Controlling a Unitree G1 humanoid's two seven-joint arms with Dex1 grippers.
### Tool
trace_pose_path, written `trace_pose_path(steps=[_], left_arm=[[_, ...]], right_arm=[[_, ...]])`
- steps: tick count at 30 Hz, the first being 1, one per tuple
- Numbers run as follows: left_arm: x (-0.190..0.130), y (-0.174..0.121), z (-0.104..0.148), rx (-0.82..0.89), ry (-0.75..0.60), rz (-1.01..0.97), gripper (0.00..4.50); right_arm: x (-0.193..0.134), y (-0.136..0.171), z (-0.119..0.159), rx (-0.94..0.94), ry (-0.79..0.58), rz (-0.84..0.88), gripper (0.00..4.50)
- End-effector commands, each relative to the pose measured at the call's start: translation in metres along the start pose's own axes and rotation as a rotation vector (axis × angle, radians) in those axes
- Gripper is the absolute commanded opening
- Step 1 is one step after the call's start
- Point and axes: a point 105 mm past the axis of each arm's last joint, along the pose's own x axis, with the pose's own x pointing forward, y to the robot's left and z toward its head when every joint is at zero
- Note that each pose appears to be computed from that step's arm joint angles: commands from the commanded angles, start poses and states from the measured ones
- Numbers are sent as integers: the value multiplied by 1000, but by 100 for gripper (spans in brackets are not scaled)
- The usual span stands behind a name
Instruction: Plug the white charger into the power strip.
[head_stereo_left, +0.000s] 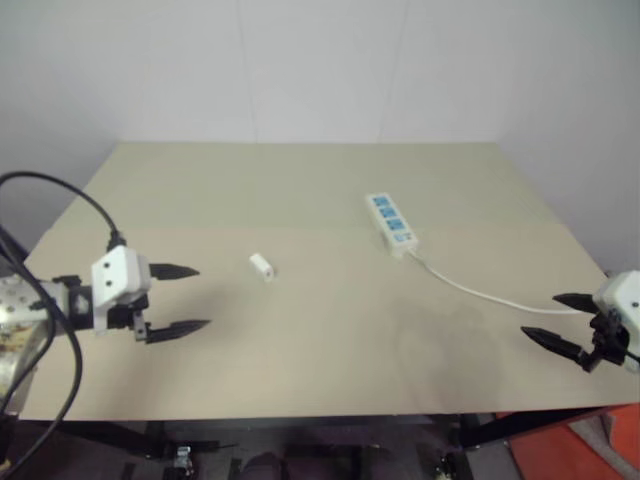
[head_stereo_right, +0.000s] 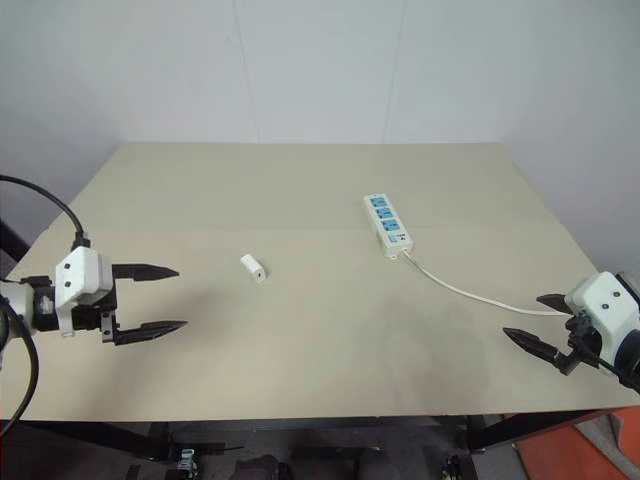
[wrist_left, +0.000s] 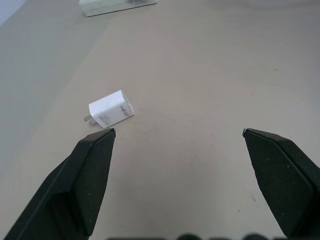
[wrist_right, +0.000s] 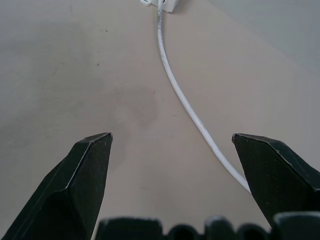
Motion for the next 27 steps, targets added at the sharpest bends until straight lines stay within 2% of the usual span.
trace_pose_path(steps=[1, 12, 15, 18, 24, 27], left_arm=[[-3, 4, 8, 32, -1, 13, 446], [0, 4, 8, 32, -5, 0, 446], [3, 7, 10, 44, -14, 7, 446], [9, 8, 10, 49, -21, -1, 446], [27, 11, 11, 80, -14, -30, 446], [37, 14, 18, 90, -61, -25, 446]], right_arm=[[-6, -6, 9, -30, -47, -32, 450], [-11, -3, 6, -26, -50, -17, 450], [0, -3, 13, -6, -101, -22, 450], [23, 0, 18, -7, -135, 3, 450], [104, -7, 37, 83, -208, -44, 450], [142, -6, 41, 134, -216, -53, 450]])
